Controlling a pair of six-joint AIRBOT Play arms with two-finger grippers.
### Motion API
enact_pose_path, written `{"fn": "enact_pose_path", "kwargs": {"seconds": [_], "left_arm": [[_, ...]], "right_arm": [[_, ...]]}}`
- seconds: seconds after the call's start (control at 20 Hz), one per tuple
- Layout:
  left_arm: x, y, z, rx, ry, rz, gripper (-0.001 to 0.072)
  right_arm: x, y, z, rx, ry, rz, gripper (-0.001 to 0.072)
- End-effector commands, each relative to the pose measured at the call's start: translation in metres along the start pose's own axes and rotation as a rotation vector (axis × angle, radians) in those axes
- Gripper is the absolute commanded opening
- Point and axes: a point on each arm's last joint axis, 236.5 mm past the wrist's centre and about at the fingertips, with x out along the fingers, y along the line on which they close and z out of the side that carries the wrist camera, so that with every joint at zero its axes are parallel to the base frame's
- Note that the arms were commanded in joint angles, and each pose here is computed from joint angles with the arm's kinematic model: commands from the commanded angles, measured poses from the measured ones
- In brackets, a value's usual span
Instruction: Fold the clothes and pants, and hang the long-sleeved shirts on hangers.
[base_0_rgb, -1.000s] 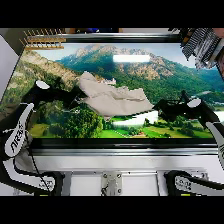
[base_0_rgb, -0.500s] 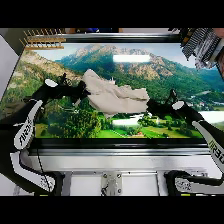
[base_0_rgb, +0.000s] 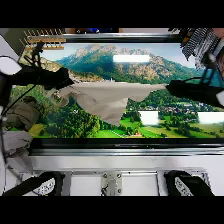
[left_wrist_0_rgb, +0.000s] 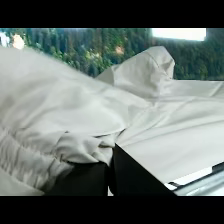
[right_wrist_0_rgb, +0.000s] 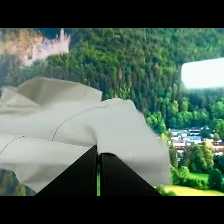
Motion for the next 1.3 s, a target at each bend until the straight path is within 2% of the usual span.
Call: {"fn": "enact_pose_path", "kwargs": {"seconds": [0.0, 0.15, 0.3, 0.4, 0.55, 0.6, 0.65, 0.7, 0.75, 0.85, 1.05, 1.25], "left_arm": [[-0.081, -0.047, -0.048, 0.163, -0.104, 0.001, 0.0014], [-0.091, -0.052, -0.089, 0.191, -0.1, 0.037, 0.0014], [-0.04, -0.032, -0.12, 0.199, 0.035, 0.08, 0.0014], [0.011, -0.007, -0.119, 0.18, 0.101, 0.126, 0.0014], [0.084, 0.032, -0.082, 0.078, 0.134, 0.176, 0.0016], [0.1, 0.046, -0.068, 0.031, 0.16, 0.186, 0.0193], [0.113, 0.056, -0.056, -0.029, 0.204, 0.175, 0.0532], [0.118, 0.059, -0.047, -0.101, 0.253, 0.134, 0.0617], [0.119, 0.056, -0.038, -0.183, 0.283, 0.058, 0.0618], [0.108, 0.054, -0.026, -0.225, 0.272, -0.035, 0.0618], [0.082, 0.083, -0.076, -0.23, 0.299, 0.053, 0.0619], [0.095, 0.103, -0.149, -0.285, 0.356, 0.102, 0.0619]], "right_arm": [[-0.089, 0.027, -0.015, 0.007, -0.022, -0.025, 0.0003], [-0.1, 0.023, -0.061, 0.091, 0.149, -0.059, 0.0003], [-0.076, 0.005, -0.089, 0.138, 0.287, -0.096, 0.0003], [-0.046, -0.015, -0.109, 0.181, 0.398, -0.127, 0.0003], [0.002, -0.041, -0.125, 0.215, 0.493, -0.155, 0.0003], [0.016, -0.048, -0.13, 0.237, 0.524, -0.162, 0.0003], [0.026, -0.051, -0.135, 0.25, 0.554, -0.161, 0.0003], [0.034, -0.051, -0.141, 0.26, 0.586, -0.146, 0.0003], [0.04, -0.049, -0.145, 0.267, 0.609, -0.124, 0.0003], [0.045, -0.044, -0.147, 0.269, 0.625, -0.09, 0.0003], [0.048, -0.039, -0.146, 0.25, 0.611, -0.08, 0.0004], [0.055, -0.029, -0.144, 0.22, 0.589, -0.066, 0.0004]]}}
